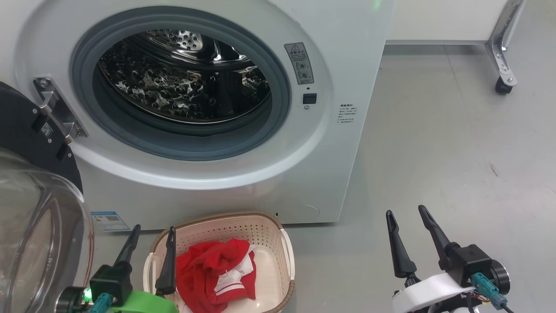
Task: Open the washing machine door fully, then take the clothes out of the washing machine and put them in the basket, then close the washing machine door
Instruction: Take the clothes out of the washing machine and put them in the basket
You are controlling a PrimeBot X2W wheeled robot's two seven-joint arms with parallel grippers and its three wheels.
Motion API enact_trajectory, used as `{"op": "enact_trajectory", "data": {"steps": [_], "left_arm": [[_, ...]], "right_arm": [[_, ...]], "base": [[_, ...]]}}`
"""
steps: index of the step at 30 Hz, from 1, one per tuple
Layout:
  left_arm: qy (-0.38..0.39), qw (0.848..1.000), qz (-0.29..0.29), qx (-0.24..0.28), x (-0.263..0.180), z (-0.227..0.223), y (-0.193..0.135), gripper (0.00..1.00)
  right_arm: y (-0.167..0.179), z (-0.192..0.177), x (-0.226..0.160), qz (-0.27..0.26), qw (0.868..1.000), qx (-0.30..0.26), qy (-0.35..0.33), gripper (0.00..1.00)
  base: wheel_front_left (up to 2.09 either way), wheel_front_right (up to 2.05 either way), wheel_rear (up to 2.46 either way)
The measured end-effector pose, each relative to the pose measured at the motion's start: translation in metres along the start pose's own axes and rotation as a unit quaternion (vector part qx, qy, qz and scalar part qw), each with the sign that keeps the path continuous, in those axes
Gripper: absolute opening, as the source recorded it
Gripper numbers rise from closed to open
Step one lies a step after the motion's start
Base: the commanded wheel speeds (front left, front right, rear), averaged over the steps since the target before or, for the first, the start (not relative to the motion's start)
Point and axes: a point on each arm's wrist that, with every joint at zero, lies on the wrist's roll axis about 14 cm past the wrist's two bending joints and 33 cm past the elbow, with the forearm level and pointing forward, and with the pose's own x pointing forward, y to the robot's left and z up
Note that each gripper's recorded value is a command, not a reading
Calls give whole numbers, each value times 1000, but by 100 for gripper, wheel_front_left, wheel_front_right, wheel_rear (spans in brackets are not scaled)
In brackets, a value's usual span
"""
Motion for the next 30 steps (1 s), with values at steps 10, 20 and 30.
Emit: {"op": "enact_trajectory", "data": {"steps": [10,20,30], "left_arm": [[-7,1000,2,-3,-9,5,-3,100],[-9,1000,-4,-6,-12,10,-9,100],[-4,1000,-3,-8,-17,11,-11,100]], "right_arm": [[0,-1,-4,-2,1000,1,2,100],[-2,-2,-7,-6,1000,1,2,100],[-4,0,-8,-9,1000,0,0,100]], "base": [[0,0,0],[0,0,0],[0,0,0]]}}
